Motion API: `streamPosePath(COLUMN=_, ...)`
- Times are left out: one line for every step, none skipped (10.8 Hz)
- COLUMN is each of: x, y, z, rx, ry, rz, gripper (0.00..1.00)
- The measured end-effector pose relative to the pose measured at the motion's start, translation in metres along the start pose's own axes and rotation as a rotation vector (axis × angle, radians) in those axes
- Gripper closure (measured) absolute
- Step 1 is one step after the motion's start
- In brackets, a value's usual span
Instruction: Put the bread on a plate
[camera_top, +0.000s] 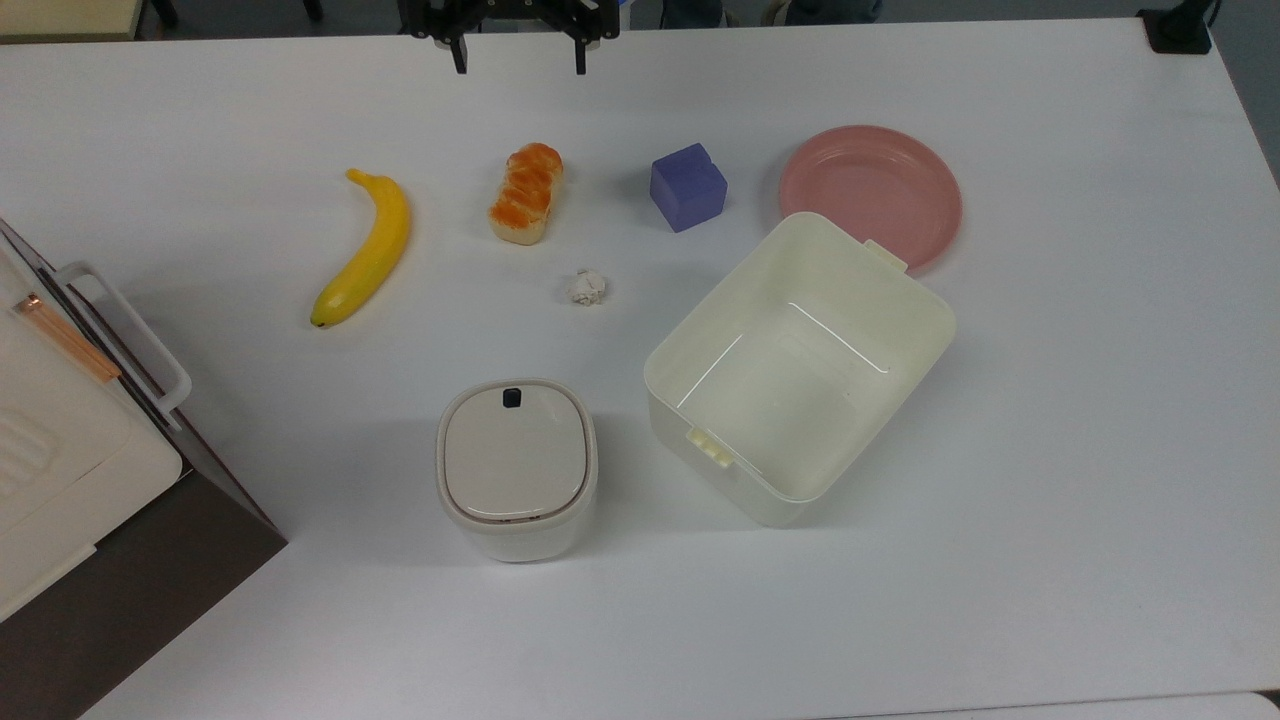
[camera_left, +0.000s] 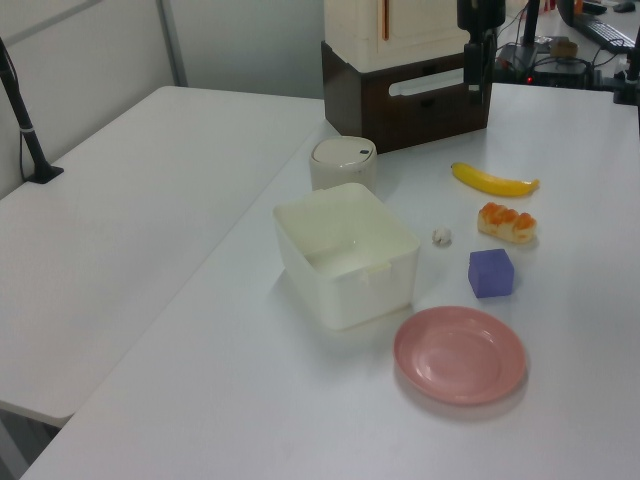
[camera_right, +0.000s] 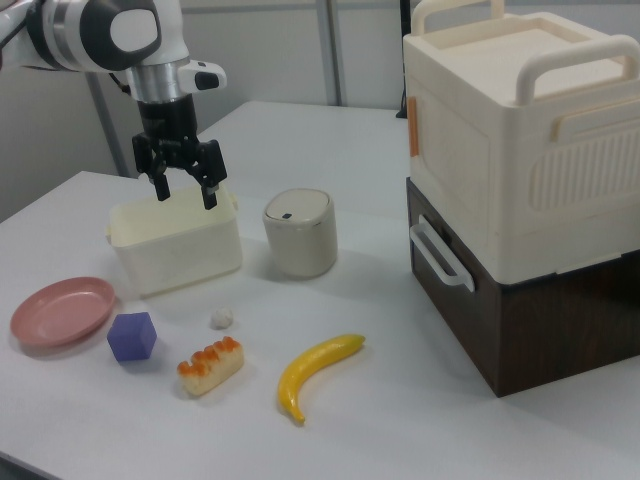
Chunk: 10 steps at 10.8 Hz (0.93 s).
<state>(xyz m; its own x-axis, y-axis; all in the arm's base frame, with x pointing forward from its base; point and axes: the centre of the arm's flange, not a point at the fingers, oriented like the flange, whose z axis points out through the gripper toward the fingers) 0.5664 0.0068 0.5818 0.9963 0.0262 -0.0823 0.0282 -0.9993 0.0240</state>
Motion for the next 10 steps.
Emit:
streamPosePath(x=0.0018, y=-0.0038, z=0.0032, rx=-0.002, ry=-0.006, rz=-0.007, gripper=0.0)
streamPosePath(x=0.0018, y=-0.0027, z=0.0027, rx=-0.002, ry=-0.005, rz=-0.005, gripper=0.0)
streamPosePath(x=0.0015, y=0.0, z=0.0017, rx=-0.001, ry=-0.003, rz=0.0, gripper=0.0)
streamPosePath(x=0.0013, y=0.0018, z=0.0014, rx=-0.001, ry=-0.002, rz=0.003, gripper=0.0)
streamPosePath(x=0.0013, y=0.0024, z=0.0014, rx=-0.001, ry=-0.002, rz=0.004, gripper=0.0)
streamPosePath(x=0.0013, y=0.0023, z=0.0014, rx=-0.001, ry=-0.002, rz=0.004, gripper=0.0)
streamPosePath(x=0.0013, y=0.0023, z=0.0014, rx=-0.001, ry=-0.002, rz=0.004, gripper=0.0)
streamPosePath(x=0.0013, y=0.0023, z=0.0014, rx=-0.001, ry=-0.002, rz=0.004, gripper=0.0)
streamPosePath(x=0.0013, y=0.0023, z=0.0015, rx=-0.001, ry=-0.002, rz=0.004, gripper=0.0)
streamPosePath(x=0.0013, y=0.0023, z=0.0015, rx=-0.001, ry=-0.002, rz=0.004, gripper=0.0)
